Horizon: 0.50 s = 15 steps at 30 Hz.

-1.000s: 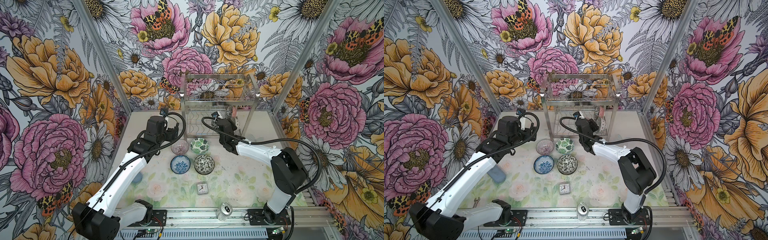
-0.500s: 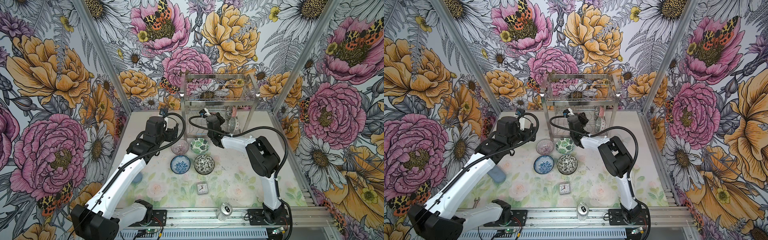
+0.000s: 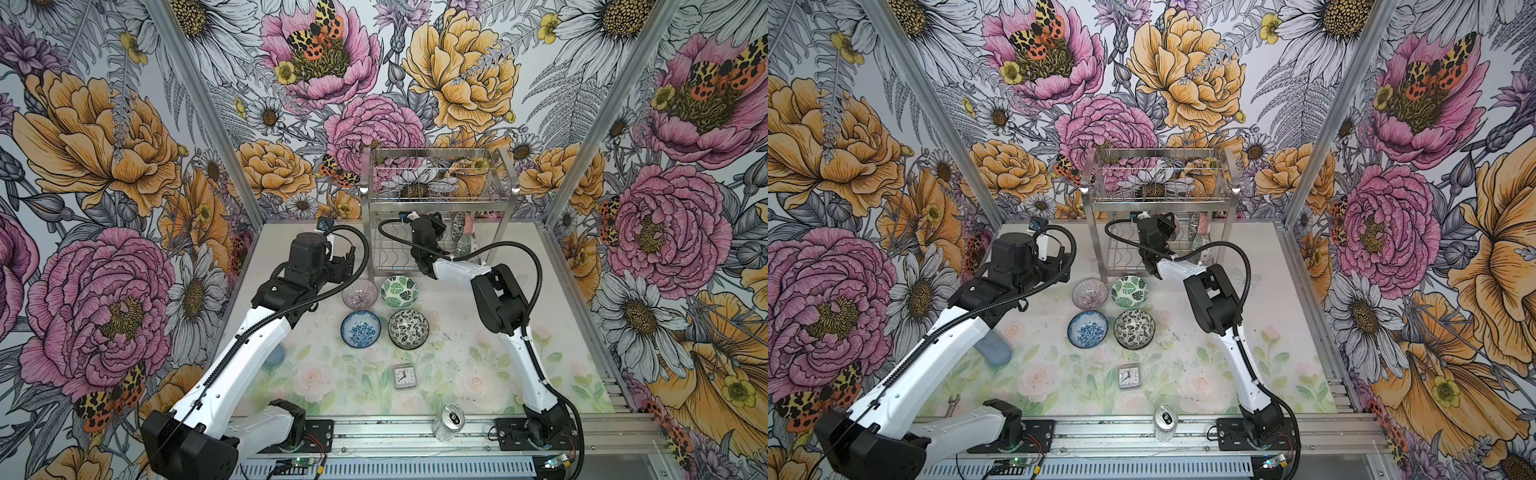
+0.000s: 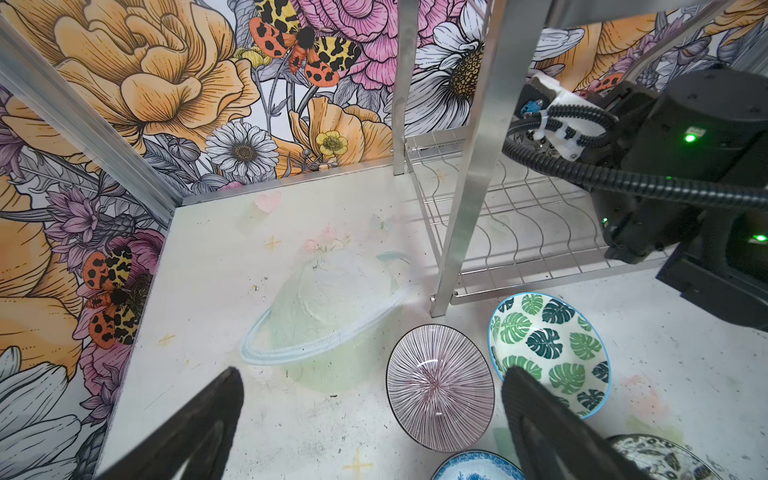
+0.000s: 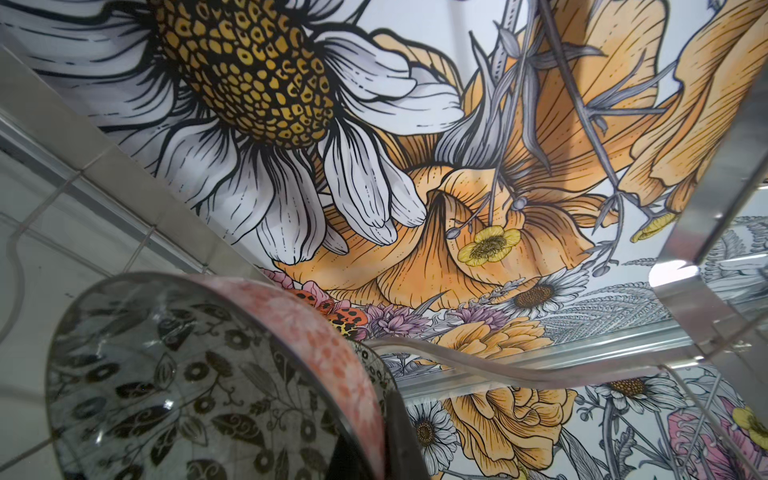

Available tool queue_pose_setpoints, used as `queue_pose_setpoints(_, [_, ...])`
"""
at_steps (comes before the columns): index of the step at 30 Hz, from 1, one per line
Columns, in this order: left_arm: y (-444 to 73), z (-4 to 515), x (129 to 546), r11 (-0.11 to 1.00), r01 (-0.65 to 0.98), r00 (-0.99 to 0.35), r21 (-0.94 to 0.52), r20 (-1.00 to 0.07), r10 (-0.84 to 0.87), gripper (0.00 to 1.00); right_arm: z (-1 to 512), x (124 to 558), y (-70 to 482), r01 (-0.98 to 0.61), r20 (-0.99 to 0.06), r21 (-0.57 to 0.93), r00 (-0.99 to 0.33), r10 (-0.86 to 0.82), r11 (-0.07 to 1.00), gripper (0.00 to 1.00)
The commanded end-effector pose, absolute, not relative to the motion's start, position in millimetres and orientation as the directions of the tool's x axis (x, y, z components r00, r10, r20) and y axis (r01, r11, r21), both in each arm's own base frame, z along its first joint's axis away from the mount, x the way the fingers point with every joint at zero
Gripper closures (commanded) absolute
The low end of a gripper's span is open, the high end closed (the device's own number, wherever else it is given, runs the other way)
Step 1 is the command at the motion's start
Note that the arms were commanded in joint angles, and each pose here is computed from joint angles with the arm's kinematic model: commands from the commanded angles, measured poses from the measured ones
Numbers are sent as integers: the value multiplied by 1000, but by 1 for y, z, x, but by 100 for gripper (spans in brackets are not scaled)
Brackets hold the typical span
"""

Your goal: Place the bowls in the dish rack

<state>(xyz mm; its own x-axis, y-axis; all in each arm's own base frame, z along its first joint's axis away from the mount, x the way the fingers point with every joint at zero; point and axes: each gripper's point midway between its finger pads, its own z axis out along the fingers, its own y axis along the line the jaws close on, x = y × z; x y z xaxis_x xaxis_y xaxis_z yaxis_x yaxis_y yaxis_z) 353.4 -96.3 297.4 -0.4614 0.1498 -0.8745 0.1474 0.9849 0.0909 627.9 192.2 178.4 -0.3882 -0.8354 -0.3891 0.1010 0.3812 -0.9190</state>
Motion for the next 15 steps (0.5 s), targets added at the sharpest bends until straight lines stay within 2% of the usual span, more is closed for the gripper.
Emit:
queue_pose_setpoints(1, [-93, 304, 354, 987, 137, -435, 88, -890, 140, 1, 214, 637, 177, 215, -451, -892, -412, -792, 397, 100])
queue_pose_setpoints(15, [-91, 297, 357, 987, 129, -451, 91, -881, 140, 1, 190, 661, 157, 223, -427, -904, -463, -776, 364, 100])
